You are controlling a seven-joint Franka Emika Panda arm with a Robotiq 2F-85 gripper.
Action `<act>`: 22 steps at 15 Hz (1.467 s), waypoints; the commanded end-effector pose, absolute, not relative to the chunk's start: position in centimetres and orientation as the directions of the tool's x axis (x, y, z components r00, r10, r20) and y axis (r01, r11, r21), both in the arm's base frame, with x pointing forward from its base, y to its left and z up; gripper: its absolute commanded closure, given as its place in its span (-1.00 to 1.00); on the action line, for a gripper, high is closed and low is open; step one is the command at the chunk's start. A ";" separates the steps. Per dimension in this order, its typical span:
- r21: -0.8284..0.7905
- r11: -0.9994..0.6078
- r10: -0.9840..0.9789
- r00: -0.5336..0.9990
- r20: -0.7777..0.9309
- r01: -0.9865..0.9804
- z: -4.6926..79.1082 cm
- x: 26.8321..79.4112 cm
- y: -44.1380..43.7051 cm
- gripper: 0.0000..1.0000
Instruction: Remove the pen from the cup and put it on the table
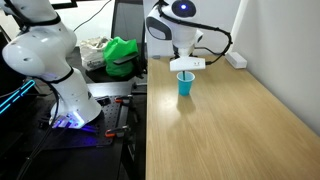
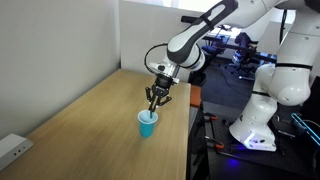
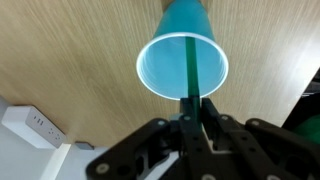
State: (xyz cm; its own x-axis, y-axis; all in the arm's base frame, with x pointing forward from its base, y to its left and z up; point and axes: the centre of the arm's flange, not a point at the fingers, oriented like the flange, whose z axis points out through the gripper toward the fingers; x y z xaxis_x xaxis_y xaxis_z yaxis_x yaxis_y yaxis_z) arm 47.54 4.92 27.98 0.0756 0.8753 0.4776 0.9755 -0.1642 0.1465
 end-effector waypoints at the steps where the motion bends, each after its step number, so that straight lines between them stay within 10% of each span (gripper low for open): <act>1: 0.234 -0.154 0.871 0.020 0.492 0.960 29.8 44.9 4.3 0.92; 22: 0.512 -0.206 0.825 -0.133 0.550 0.834 35.6 39.3 0.3 0.92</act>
State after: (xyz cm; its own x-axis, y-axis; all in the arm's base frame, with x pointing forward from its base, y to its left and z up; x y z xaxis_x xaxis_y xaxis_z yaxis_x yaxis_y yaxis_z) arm 41.22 1.61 35.62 -0.1432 0.8329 0.5345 0.8582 -0.1645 0.4863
